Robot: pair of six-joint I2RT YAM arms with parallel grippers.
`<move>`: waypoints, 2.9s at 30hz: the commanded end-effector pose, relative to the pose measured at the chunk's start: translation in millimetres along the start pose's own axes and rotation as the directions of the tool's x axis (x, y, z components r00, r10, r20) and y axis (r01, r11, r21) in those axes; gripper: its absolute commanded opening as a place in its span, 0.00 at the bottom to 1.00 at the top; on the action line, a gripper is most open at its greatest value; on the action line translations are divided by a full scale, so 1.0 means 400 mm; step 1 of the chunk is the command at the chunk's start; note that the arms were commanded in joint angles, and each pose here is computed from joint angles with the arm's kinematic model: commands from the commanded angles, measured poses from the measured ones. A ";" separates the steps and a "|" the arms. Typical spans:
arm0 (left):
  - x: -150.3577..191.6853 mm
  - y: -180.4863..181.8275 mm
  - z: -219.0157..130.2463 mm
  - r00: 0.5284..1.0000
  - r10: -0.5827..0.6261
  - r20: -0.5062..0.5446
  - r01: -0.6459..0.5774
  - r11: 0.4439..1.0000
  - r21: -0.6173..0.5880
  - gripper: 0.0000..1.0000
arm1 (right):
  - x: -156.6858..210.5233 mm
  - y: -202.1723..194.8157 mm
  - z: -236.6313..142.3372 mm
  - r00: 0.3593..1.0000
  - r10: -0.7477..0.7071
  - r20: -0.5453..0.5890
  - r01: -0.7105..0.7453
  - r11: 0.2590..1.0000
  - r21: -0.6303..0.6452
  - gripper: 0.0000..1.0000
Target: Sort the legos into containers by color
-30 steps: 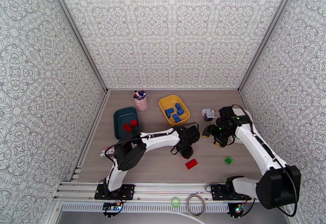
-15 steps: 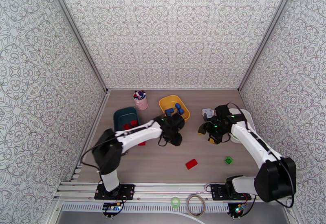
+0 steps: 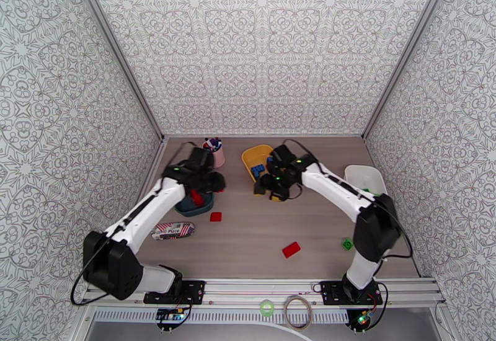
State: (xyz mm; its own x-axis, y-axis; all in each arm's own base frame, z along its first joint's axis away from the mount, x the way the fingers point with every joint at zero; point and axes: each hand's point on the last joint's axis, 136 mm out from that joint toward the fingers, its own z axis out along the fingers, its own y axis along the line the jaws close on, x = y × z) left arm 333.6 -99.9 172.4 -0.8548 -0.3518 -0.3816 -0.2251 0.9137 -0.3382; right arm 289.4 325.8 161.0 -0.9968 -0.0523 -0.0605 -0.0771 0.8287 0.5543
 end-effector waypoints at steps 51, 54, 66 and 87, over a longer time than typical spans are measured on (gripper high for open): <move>0.678 -0.510 0.082 0.429 0.892 -0.145 -0.783 0.447 0.432 0.77 | 0.175 -0.557 -0.255 0.773 0.597 0.216 -0.621 0.781 0.063 0.71; 0.739 -0.525 0.097 0.372 0.917 -0.145 -0.800 0.396 0.451 0.78 | 0.190 -0.573 -0.267 0.753 0.620 0.220 -0.643 0.764 0.049 0.71; 0.820 -0.493 0.208 0.304 0.926 -0.224 -0.867 0.366 0.337 0.72 | 0.212 -0.601 -0.294 0.725 0.651 0.226 -0.673 0.739 0.030 0.71; 0.737 -0.482 0.235 0.387 0.888 -0.247 -0.868 0.441 0.227 0.31 | 0.183 -0.583 -0.303 0.728 0.646 0.228 -0.654 0.755 -0.048 0.71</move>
State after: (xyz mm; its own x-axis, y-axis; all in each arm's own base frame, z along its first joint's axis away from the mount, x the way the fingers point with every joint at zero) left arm 150.9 -405.1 19.9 -0.6015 0.7758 -0.1908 0.7922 0.6100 -0.0170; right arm 228.0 57.2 123.2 -0.7641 0.6321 0.1286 0.6117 0.6467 0.4556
